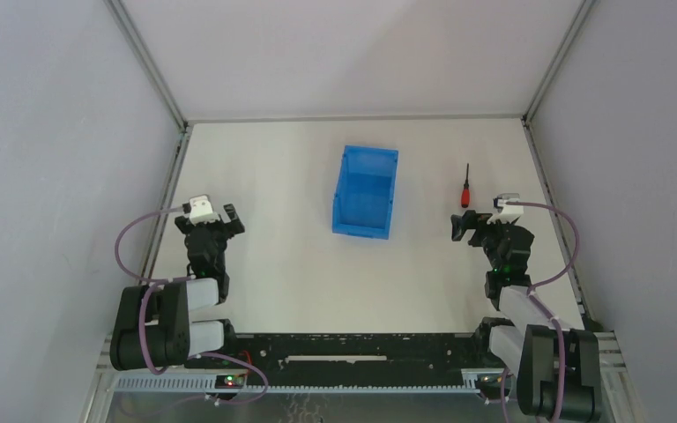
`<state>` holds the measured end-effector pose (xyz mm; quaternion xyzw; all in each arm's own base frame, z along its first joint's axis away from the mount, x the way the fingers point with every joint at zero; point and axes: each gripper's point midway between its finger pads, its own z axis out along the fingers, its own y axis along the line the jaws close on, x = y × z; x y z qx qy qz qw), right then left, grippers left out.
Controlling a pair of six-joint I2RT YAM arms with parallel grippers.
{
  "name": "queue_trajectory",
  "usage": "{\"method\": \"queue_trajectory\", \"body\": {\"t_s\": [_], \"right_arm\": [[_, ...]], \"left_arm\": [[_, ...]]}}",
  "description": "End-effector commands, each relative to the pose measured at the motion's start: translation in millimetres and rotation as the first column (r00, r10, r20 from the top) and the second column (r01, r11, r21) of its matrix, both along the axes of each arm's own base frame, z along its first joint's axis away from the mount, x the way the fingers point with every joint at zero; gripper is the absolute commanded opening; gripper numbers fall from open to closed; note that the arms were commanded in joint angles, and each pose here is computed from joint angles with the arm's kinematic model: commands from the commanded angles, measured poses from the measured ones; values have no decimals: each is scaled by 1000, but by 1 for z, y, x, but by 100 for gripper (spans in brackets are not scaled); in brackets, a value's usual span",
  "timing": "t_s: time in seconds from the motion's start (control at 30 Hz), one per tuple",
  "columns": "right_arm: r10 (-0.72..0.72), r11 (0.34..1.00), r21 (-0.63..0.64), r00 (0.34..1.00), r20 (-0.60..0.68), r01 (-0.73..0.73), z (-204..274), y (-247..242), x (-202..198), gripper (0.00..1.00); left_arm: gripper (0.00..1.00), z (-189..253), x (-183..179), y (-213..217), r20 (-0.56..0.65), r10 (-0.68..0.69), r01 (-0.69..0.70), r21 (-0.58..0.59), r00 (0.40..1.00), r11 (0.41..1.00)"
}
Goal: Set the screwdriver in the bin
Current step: Pick up the screwdriver from the center of the board.
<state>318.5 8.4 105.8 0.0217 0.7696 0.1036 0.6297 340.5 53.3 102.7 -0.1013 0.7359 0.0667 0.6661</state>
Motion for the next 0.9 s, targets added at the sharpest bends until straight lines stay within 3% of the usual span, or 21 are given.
{"method": "queue_trajectory", "body": {"t_s": [0.0,0.4,0.57,0.73,0.87], "right_arm": [[-10,1000,1,998,55,10,17,-3,8,100],[-11,1000,-8,997,72,12,32,-4,10,100],[-97,995,22,991,87,96,56,-16,10,100],[-169,984,53,986,11,168,99,-26,11,100],[-180,978,74,967,-182,196,122,-24,-1,100]], "left_arm": [[100,33,13,0,94,-5,3,23,996,1000],[100,32,13,-1,93,-6,4,23,996,1000],[100,33,13,-1,94,-6,4,22,996,1000],[100,32,13,-1,94,-6,4,22,996,1000],[100,33,13,0,95,-5,3,23,995,1000]]}}
